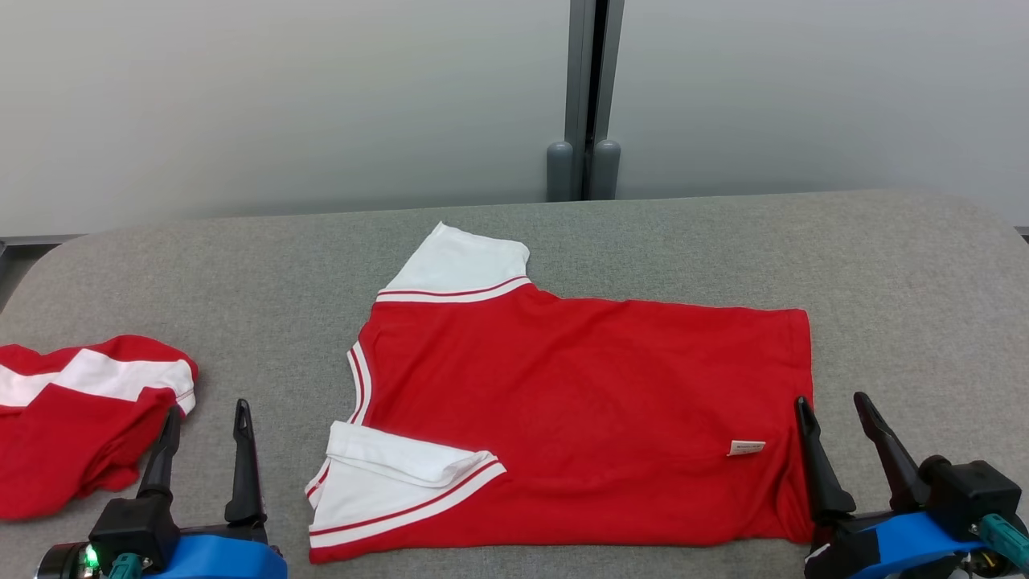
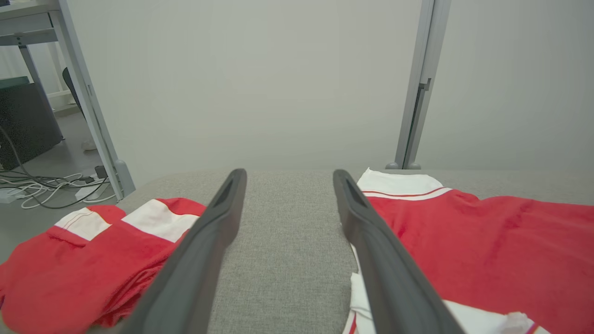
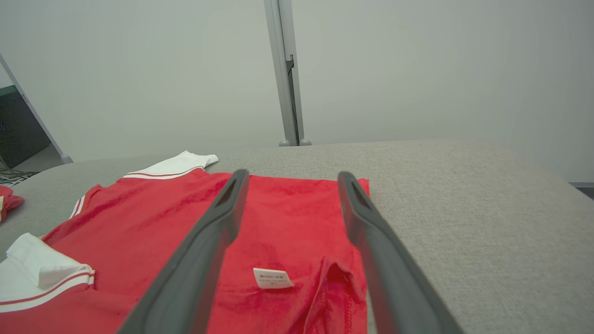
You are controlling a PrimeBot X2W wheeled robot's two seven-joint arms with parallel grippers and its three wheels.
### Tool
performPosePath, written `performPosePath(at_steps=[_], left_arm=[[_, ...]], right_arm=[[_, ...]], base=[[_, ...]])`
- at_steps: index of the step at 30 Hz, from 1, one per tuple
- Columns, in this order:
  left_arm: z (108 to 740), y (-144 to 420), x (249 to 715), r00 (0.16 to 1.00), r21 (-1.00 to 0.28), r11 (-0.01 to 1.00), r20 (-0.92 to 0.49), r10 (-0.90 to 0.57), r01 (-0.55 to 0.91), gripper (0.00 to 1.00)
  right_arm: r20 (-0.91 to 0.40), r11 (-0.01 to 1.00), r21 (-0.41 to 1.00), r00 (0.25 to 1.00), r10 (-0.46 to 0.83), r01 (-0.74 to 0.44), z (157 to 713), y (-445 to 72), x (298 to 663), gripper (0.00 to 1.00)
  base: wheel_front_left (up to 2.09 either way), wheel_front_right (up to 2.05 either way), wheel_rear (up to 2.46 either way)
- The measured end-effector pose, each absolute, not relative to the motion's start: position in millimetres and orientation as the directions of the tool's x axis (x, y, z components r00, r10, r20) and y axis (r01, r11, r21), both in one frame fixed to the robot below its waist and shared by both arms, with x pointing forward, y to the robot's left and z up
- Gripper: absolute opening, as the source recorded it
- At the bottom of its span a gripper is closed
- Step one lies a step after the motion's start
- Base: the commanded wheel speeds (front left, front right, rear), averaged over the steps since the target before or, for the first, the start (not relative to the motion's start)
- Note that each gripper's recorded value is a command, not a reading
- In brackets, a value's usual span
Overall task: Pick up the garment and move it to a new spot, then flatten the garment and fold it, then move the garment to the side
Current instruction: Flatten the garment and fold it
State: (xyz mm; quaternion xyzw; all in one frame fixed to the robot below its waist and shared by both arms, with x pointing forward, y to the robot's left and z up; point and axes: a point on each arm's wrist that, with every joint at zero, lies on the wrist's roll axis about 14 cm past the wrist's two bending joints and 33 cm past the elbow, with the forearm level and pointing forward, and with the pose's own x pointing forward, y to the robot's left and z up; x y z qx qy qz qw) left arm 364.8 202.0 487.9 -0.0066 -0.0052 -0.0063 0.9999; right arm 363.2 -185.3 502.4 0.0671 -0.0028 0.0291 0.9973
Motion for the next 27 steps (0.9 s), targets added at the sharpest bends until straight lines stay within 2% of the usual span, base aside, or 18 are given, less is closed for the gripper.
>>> performPosePath(at_steps=[19, 27], left_arm=[[484, 203, 367, 1.0, -0.008, 1.0, -0.001, -0.014, 0.014, 1.0], [509, 201, 410, 0.995, 0.046, 0.996, 0.065, -0.074, 0.071, 1.0]], right_arm=[[-0.017, 0.991, 0.129, 0.999, 0.049, -0.047, 496, -188, 363, 1.0], [0.006, 0.997, 0.072, 1.0, 0.017, -0.017, 508, -210, 387, 1.0]], base=[[0.0, 0.0, 0.0], [0.0, 0.0, 0.0]])
